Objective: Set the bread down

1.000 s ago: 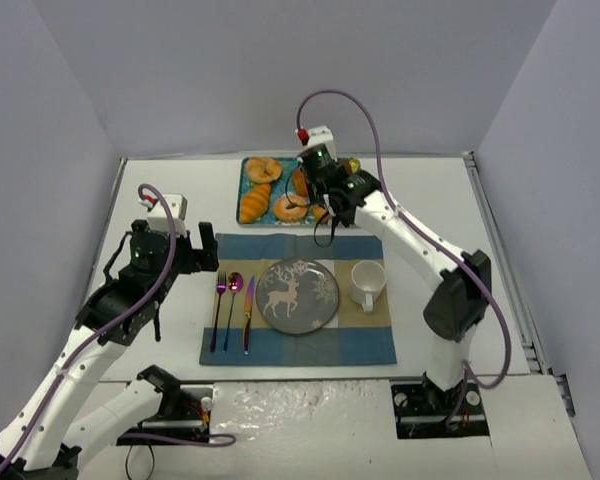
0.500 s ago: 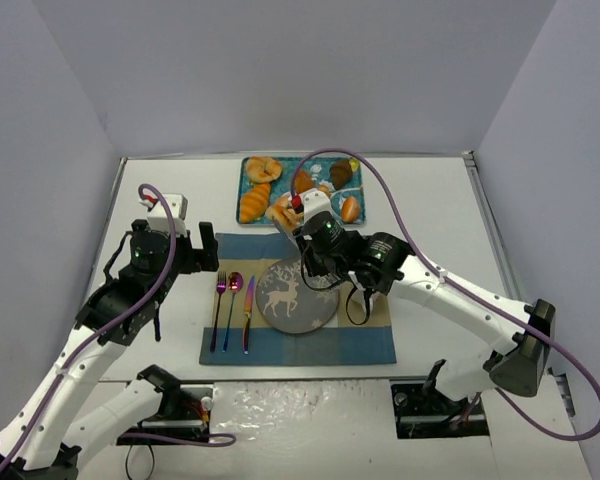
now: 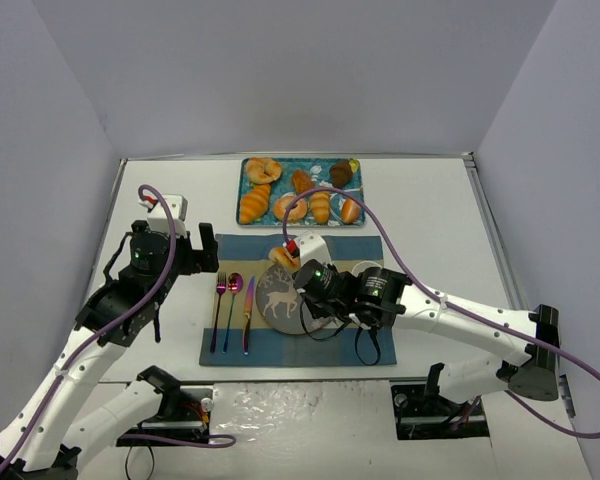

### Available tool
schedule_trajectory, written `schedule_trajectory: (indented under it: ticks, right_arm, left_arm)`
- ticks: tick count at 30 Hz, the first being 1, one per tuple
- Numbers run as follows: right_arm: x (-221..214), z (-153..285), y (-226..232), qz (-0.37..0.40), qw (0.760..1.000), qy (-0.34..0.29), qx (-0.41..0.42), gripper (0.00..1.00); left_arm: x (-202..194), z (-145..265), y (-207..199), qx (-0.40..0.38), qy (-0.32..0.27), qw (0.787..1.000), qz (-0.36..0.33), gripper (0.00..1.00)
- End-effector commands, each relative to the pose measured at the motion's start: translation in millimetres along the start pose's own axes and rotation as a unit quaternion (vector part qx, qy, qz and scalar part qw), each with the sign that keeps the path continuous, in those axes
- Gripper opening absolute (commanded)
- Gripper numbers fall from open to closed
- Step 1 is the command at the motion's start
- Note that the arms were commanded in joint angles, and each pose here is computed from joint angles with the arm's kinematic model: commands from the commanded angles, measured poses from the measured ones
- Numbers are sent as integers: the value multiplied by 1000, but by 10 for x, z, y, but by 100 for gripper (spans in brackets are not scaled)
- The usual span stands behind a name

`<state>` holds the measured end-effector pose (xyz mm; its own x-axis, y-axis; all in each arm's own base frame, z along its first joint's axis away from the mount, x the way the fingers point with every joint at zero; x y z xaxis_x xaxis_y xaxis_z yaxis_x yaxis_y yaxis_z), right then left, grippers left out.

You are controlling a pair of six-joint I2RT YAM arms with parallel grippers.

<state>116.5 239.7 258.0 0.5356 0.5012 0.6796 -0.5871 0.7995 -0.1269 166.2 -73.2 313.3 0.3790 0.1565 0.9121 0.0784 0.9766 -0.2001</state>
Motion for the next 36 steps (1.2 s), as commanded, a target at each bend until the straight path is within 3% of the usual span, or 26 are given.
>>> schedule_trajectory:
  ticks: [1,16,30,36]
  right_arm:
    - [-3,101,-40,-25,999,-25,-33,4]
    - [-219,-57,55,-1,999,13,-50,7]
    - [-308,-140,133,11,999,29,-37,29]
    - [-305,-157,161,15,999,31,-29,44]
  left_arm:
    - [153,36,-40,-9,-34,999,6,97]
    - [151,31,-41,-9,-34,999,5,97]
    - [150,32,-38,-8,-33,999,4,97]
    - [150,32,-38,-8,-33,999,5,97]
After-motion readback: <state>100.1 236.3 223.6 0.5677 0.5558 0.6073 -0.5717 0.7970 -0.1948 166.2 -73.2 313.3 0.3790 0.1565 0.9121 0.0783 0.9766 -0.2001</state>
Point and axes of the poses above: each gripper's point midway between its finger pads, its own z axis back along the fingers, its own y axis along the line the jaws close on, x = y × z, the point moved 10 cm from there along z, back along the fingers, and after that the axes turned 7 degrees about z, right-handed, at the moved point
